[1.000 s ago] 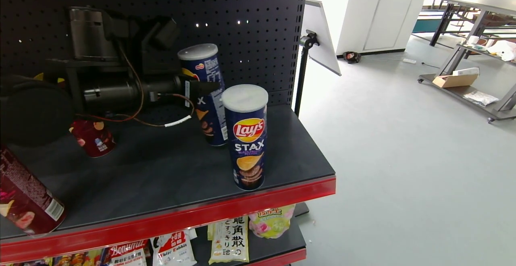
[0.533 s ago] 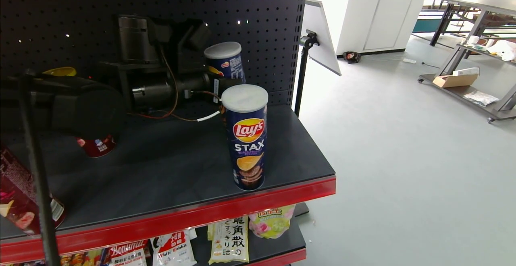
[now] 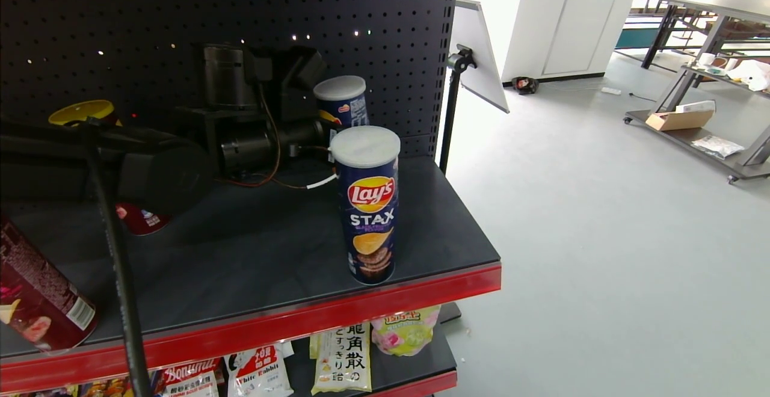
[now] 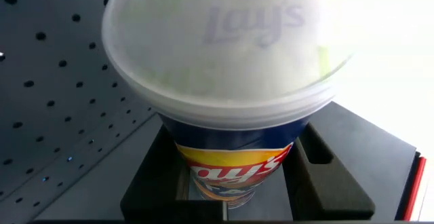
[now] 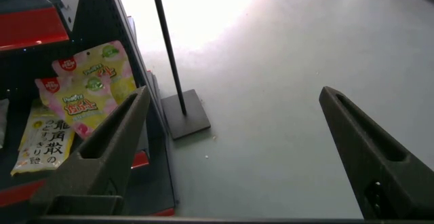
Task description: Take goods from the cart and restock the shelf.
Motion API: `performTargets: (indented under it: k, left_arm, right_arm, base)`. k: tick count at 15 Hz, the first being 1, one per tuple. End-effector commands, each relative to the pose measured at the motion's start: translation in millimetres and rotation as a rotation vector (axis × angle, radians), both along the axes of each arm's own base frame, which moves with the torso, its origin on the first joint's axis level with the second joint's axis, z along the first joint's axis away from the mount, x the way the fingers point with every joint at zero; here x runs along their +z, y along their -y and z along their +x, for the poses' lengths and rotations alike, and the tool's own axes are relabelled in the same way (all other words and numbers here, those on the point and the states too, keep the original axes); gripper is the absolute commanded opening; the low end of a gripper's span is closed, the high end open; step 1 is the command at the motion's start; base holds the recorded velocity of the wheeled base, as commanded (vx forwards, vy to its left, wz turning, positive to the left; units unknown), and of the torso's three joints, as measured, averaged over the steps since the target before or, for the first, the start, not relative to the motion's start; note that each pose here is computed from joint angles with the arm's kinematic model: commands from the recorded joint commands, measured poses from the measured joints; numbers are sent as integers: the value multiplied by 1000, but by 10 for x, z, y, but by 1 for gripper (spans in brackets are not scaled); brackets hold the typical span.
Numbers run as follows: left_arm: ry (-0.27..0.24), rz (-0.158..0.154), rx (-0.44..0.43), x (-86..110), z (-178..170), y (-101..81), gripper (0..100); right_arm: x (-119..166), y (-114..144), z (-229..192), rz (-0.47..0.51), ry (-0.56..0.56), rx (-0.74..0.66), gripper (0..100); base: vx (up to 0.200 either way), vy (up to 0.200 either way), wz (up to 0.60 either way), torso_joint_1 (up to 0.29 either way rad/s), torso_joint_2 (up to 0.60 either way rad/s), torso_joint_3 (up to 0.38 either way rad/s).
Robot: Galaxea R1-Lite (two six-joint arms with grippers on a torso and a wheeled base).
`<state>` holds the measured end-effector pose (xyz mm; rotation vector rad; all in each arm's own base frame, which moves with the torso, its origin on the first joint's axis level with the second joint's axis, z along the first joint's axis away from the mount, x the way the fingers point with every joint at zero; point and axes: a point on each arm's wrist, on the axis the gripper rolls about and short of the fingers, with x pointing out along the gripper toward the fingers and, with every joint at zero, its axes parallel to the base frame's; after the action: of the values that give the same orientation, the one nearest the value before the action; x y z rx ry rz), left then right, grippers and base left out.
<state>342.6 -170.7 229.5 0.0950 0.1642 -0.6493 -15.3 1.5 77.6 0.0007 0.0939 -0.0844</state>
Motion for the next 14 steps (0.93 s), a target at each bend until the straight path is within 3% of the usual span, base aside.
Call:
performTargets:
  k: [1,8,14]
  left_arm:
    - [-5,3,3,-22,13,-7,0]
    - [14,-5,22,-20,36,-44,0]
    - [-10,10,41,-91,7,-80,0]
  right_arm:
    - [1,0,1,-1,-1,0,100]
    - [1,0,1,-1,-1,-1,100]
    - [1,0,1,-1,-1,0,100]
  base:
    - [0,0,0,0,0,0]
    - [0,0,0,0,0,0]
    - [0,0,0,0,0,0]
